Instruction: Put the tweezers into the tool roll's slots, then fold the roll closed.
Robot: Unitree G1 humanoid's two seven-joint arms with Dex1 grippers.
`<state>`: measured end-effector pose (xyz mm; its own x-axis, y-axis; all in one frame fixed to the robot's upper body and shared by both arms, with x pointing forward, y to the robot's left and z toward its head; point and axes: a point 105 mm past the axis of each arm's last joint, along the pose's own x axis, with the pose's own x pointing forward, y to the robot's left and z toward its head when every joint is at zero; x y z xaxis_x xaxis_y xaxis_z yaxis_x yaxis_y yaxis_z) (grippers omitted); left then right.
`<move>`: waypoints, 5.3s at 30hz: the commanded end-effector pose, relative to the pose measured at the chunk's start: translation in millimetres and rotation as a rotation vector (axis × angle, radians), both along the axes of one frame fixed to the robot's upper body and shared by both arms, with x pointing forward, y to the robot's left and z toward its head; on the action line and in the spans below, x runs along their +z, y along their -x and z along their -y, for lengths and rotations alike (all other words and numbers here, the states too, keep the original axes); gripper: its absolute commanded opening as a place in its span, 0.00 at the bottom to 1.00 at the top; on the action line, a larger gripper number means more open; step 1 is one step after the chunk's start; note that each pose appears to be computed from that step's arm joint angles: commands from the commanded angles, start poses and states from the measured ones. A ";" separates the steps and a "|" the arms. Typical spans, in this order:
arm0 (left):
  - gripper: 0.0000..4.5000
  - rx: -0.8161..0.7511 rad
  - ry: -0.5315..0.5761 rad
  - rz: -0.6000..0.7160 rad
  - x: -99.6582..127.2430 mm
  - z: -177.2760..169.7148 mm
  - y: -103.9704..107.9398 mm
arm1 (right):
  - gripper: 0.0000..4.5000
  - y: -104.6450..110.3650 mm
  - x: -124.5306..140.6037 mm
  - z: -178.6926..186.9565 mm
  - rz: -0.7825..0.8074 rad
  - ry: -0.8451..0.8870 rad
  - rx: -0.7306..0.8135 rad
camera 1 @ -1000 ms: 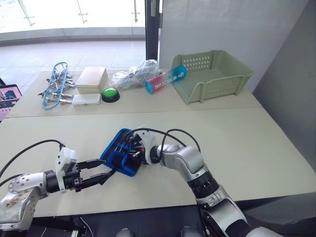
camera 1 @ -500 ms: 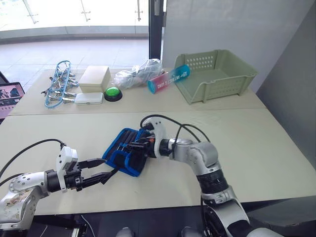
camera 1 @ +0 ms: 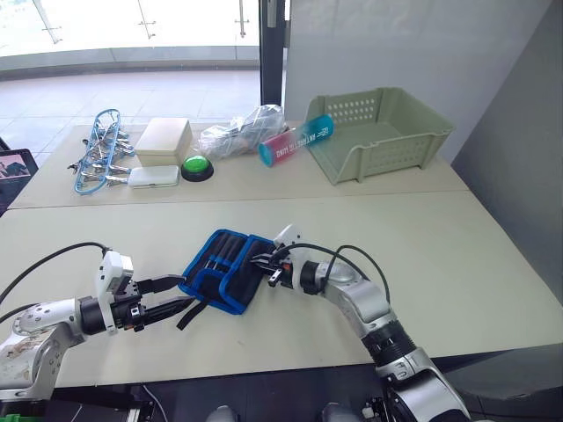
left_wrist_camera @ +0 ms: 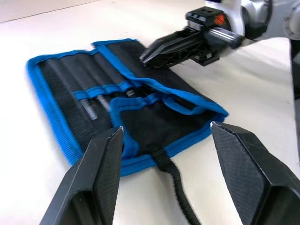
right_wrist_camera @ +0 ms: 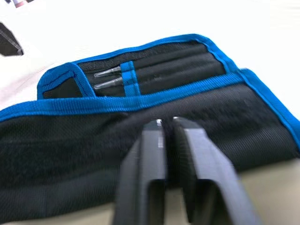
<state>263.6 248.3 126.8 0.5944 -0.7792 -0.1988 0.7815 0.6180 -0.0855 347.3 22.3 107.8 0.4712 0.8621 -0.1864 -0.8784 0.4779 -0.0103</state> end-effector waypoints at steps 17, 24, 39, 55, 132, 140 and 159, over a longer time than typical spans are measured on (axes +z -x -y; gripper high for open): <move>0.70 0.253 0.080 -0.422 -41.8 0.0 -38.8 | 0.01 0.7 -31.5 8.4 -0.083 0.157 -0.081; 0.70 0.181 0.164 -0.464 -39.9 21.9 -46.8 | 0.01 -0.5 -30.8 8.0 -0.083 0.159 -0.096; 0.00 0.215 0.257 -0.420 -24.0 16.7 -57.9 | 0.00 2.0 -32.3 8.6 -0.092 0.159 -0.101; 0.00 -0.112 0.049 -0.089 31.9 74.1 -44.0 | 0.00 7.2 -52.0 14.5 -0.131 0.228 -0.136; 0.00 -0.204 -0.408 -0.373 -88.5 99.6 -20.8 | 0.00 10.7 -44.4 25.4 -0.163 0.370 -0.063; 0.41 -0.239 -0.197 -0.317 -38.8 94.6 -18.5 | 0.00 11.2 -55.1 28.2 -0.187 0.374 -0.063; 0.01 -0.432 0.069 -0.200 11.2 97.1 -26.4 | 0.00 11.3 -54.3 29.5 -0.188 0.362 -0.073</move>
<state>289.3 150.2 139.4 0.1751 -0.9641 -0.1995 0.9200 0.2324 -0.3155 343.6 8.0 95.7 0.4925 0.7583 -0.4271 -0.8586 0.5035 -0.0960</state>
